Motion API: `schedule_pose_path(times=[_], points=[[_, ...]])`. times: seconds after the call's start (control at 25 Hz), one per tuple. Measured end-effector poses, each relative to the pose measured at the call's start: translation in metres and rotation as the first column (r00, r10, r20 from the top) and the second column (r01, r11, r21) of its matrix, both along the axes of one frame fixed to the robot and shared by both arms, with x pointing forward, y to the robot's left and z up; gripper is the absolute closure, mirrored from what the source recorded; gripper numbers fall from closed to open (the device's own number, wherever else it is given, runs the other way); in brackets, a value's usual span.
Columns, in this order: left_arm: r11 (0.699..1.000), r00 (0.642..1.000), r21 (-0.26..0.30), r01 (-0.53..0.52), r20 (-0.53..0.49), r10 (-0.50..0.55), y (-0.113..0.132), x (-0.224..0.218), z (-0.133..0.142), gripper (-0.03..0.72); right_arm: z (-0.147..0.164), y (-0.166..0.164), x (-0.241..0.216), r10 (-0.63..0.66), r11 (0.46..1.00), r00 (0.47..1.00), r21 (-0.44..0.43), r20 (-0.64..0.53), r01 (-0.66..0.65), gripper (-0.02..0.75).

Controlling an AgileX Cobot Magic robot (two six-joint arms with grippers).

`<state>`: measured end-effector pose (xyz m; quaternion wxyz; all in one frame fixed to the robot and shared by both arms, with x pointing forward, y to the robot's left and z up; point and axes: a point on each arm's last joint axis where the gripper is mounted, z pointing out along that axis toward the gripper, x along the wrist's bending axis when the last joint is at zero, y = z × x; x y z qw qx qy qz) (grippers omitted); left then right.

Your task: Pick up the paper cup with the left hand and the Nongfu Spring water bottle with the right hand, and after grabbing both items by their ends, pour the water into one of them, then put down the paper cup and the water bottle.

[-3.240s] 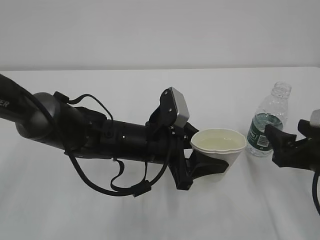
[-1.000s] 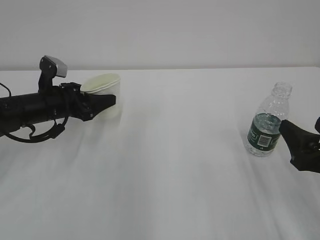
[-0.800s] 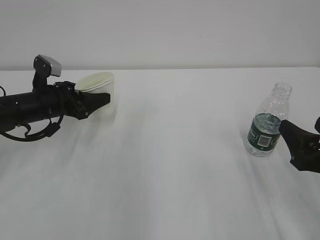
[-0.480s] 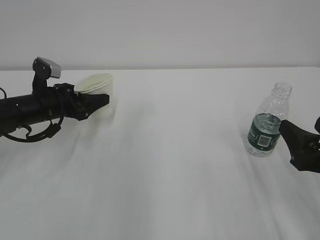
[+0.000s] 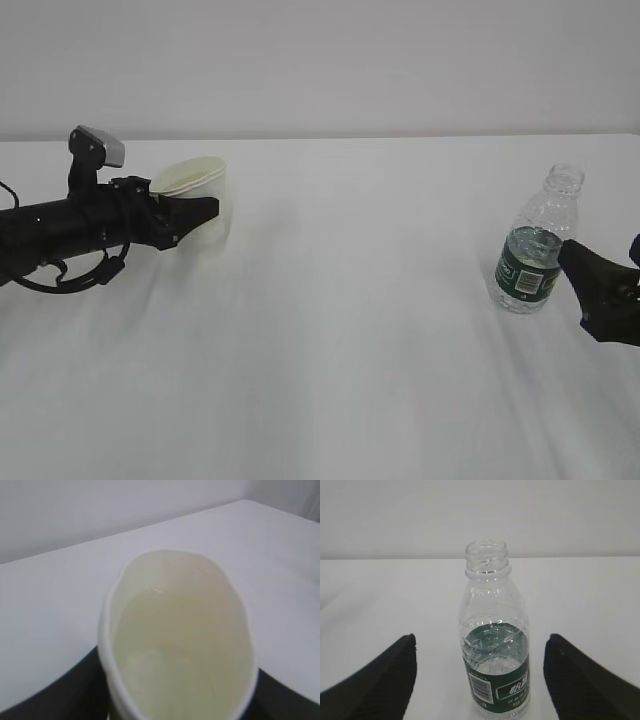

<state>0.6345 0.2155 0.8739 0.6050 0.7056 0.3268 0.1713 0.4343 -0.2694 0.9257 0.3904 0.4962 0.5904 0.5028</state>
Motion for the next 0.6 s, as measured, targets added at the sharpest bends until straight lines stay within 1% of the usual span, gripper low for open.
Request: schedule_pose_path(times=[0.16, 0.28, 0.6], points=[[0.999, 1.000, -0.042, 0.008, 0.001, -0.008, -0.001, -0.001, -0.007, 0.268, 0.000, 0.000, 0.000, 0.000, 1.000, 1.000, 0.000, 0.000, 0.000, 0.144], [0.999, 1.000, -0.052, 0.007, -0.002, -0.007, -0.001, -0.003, -0.011, 0.270, 0.000, 0.000, 0.000, 0.000, 1.000, 1.000, 0.000, 0.000, 0.000, 0.144], [0.998, 0.999, -0.029, -0.048, 0.001, 0.048, 0.003, -0.013, -0.021, 0.270, 0.000, 0.000, 0.000, 0.000, 1.000, 1.000, 0.000, 0.000, 0.000, 0.145]])
